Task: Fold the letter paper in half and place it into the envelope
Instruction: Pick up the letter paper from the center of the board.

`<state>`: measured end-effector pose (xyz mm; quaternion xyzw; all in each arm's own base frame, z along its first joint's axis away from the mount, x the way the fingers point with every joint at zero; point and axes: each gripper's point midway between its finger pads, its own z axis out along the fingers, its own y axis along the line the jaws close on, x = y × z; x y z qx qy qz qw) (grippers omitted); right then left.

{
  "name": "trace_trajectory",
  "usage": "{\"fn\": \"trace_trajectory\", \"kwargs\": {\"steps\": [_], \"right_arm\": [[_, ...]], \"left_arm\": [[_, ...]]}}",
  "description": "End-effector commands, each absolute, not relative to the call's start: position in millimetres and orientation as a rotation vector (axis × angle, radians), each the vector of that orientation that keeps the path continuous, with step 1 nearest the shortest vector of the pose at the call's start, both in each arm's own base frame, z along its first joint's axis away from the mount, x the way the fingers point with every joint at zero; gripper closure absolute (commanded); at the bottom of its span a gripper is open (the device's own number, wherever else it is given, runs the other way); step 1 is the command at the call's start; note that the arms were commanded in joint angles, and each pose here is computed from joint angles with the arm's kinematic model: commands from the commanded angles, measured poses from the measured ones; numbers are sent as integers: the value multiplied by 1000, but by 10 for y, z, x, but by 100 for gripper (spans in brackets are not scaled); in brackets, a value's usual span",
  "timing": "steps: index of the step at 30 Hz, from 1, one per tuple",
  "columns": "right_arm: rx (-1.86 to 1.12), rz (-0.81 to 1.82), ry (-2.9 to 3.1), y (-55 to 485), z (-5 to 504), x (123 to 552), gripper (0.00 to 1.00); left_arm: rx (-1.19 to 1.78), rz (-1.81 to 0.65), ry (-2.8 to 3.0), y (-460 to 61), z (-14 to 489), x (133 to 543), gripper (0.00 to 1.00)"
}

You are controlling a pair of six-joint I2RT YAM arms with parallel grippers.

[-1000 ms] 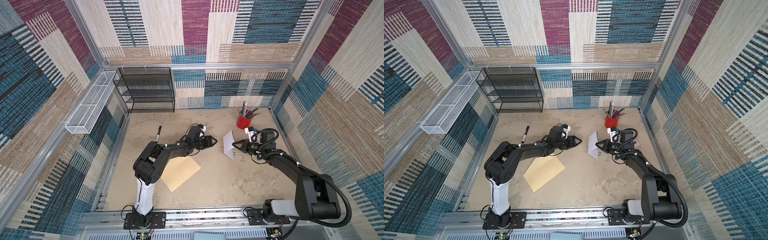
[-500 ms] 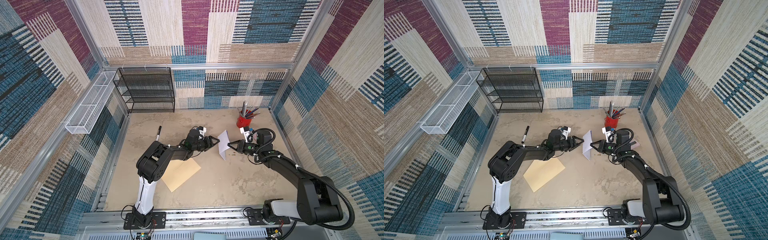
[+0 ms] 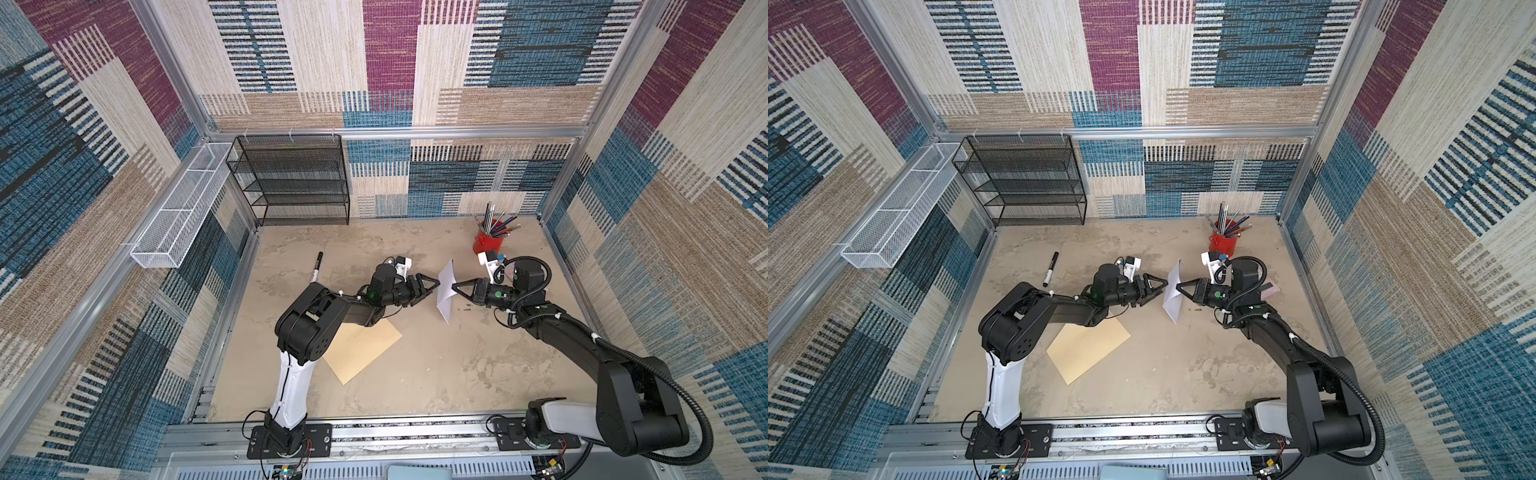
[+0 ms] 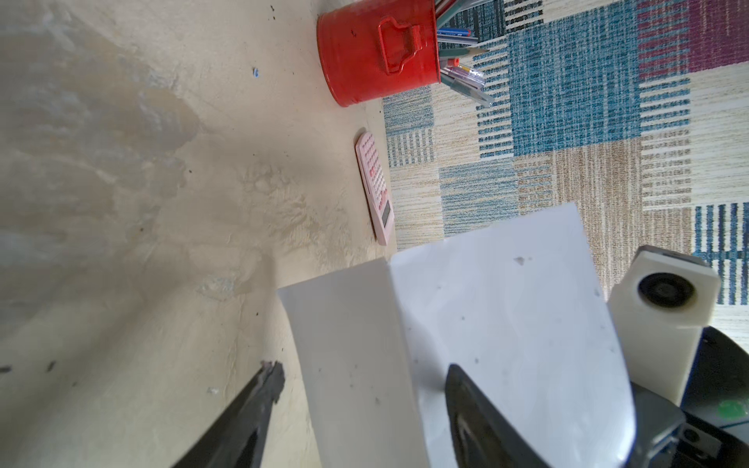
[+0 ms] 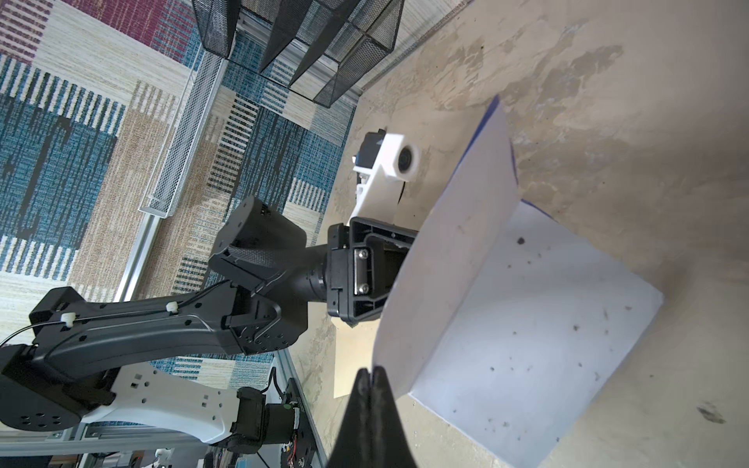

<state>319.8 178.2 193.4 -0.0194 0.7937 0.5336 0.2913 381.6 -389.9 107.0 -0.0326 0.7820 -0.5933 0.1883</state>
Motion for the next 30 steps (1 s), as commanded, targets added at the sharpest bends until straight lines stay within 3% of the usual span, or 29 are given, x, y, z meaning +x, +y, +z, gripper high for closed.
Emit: {"fn": "trace_trajectory", "kwargs": {"steps": [1,4,8,20,30], "right_arm": [[-95,1468,2061,1834,2097,3157,100],[-127,1473,2049,1886,2142,3104,100],[-147,1486,2032,1928,2165,3059,100],[-259,1515,1919,1989,2372,2887,100],[-210,1572,1961,1995,2113,2821,100]], "left_arm": [[-61,-1740,2121,-3927,1270,3809,26],[-49,-1833,2072,-3985,1391,3792,19],[-37,-1902,2031,-4003,1525,3763,0],[-58,-2122,1888,-3994,1798,3655,1],[-9,-2173,1825,-3962,2063,3571,0]]}}
